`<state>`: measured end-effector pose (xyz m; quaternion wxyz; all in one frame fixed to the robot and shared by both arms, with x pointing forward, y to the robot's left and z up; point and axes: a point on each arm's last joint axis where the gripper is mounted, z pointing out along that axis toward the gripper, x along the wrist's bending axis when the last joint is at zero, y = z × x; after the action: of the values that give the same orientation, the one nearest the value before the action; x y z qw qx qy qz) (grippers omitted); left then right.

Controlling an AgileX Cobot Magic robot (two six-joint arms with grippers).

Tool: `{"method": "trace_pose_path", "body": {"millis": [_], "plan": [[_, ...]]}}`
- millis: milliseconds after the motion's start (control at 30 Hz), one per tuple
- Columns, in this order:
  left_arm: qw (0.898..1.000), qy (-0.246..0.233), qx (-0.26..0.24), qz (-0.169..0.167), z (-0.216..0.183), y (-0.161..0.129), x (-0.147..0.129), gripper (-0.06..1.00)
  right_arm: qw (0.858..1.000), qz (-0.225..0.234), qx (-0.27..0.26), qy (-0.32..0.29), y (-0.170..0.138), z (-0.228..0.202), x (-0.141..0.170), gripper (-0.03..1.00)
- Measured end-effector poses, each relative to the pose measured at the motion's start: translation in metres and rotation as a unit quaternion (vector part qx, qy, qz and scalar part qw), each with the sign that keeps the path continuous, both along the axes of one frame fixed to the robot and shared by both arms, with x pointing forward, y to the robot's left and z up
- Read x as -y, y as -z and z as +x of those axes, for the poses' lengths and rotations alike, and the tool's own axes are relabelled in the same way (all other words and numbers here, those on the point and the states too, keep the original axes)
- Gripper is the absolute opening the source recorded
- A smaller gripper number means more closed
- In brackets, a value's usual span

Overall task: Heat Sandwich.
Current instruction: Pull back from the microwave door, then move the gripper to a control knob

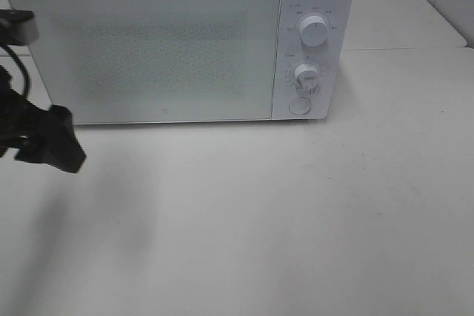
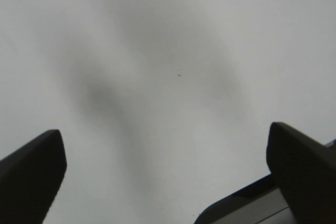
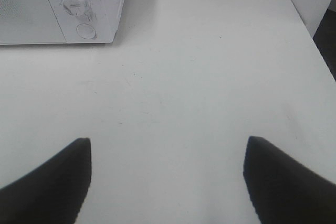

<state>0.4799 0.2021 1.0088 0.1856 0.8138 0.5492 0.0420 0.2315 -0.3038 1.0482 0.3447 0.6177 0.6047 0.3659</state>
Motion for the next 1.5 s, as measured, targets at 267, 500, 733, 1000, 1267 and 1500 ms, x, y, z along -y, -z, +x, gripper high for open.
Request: {"method": "trace_pose_path", "body": {"millis": [267, 500, 733, 1000, 1267, 1500], "plan": [[0.993, -0.113, -0.023, 0.003, -0.008, -0.021, -0.066, 0.98, 1.000, 0.000, 0.000, 0.000, 0.000, 0.000, 0.000, 0.77], [0.981, -0.190, -0.041, 0.005, -0.025, -0.034, -0.100, 0.98, 1.000, 0.000, 0.000, 0.000, 0.000, 0.000, 0.000, 0.77], [0.976, -0.215, -0.025, 0.027, -0.051, -0.055, -0.107, 0.98, 1.000, 0.000, 0.000, 0.000, 0.000, 0.000, 0.000, 0.77], [0.974, -0.218, 0.051, 0.032, -0.103, -0.072, -0.105, 0.98, 1.000, 0.000, 0.000, 0.000, 0.000, 0.000, 0.000, 0.77], [0.967, -0.210, 0.138, 0.028, -0.149, -0.076, -0.101, 0.98, 1.000, 0.000, 0.000, 0.000, 0.000, 0.000, 0.000, 0.77], [0.960, -0.210, 0.185, 0.020, -0.174, -0.073, -0.098, 0.98, 1.000, 0.000, 0.000, 0.000, 0.000, 0.000, 0.000, 0.77]]}}
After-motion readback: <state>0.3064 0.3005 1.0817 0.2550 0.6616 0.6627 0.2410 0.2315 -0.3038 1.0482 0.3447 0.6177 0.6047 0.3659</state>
